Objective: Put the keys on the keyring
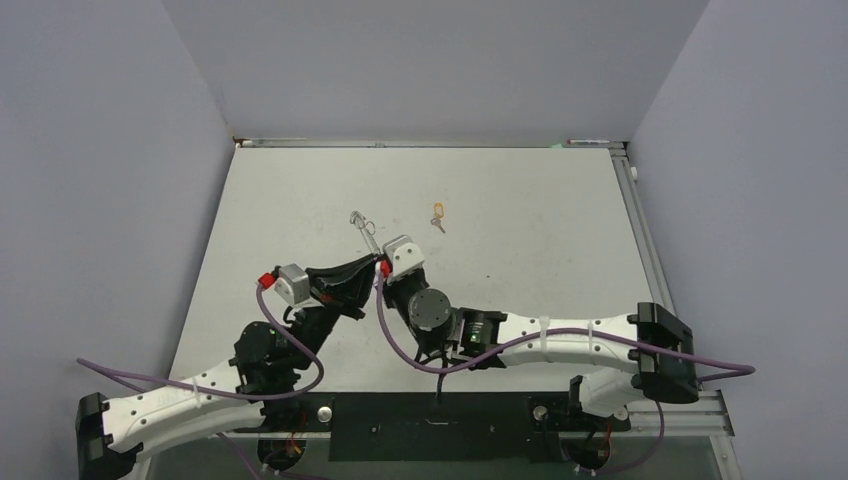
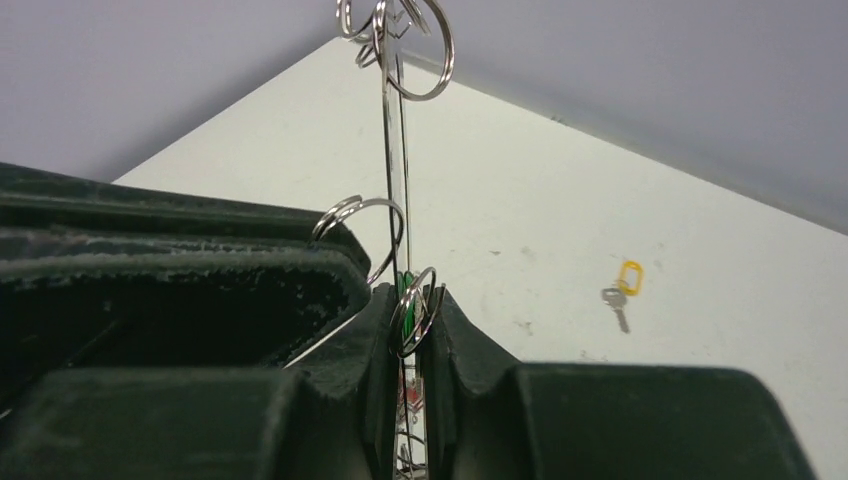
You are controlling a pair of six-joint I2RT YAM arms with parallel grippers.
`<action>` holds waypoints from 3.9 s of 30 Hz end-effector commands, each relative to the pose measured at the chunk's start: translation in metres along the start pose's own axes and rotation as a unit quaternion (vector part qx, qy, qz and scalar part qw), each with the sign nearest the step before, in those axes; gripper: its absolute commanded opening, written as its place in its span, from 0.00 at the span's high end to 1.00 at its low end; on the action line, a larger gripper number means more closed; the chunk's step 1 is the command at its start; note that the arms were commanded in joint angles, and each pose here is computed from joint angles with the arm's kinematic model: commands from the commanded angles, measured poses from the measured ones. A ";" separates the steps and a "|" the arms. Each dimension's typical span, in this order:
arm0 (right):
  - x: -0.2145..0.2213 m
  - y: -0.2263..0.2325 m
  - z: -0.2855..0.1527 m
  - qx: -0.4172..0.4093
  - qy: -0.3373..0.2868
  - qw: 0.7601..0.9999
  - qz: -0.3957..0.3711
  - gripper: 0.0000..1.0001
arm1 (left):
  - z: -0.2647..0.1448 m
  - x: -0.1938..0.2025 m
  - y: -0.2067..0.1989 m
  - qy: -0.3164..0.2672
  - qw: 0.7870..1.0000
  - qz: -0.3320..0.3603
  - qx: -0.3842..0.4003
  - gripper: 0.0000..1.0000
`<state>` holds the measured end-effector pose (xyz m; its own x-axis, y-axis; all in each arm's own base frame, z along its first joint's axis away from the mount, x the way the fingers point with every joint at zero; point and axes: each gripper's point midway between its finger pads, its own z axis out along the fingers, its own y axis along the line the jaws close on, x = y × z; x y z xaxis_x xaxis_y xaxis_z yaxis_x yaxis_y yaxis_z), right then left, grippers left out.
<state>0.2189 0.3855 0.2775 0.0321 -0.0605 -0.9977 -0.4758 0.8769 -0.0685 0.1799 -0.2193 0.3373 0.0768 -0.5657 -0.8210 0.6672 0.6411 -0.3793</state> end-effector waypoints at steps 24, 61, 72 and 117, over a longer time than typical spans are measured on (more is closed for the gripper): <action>-0.091 -0.050 -0.083 -0.182 0.013 0.976 0.116 0.28 | -0.036 -0.019 -0.029 0.184 0.961 0.168 0.120 1.00; -0.061 0.039 -0.164 -0.537 -0.121 0.832 -0.063 0.56 | -0.090 0.010 -0.074 0.213 0.889 0.211 0.345 1.00; -0.046 0.051 -0.152 -0.549 -0.100 0.828 -0.057 0.68 | -0.090 0.002 -0.077 0.182 0.902 0.187 0.345 1.00; -0.041 0.042 -0.114 -0.488 -0.114 0.861 -0.083 0.95 | -0.081 -0.010 -0.059 0.177 0.915 0.189 0.310 0.73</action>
<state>0.0895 0.3712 0.2937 0.2109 0.0015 -0.9775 -0.9775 -0.0010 -0.2109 0.0829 -0.2193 0.3082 0.1722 -0.0611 -0.9832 0.9550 0.2553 0.1514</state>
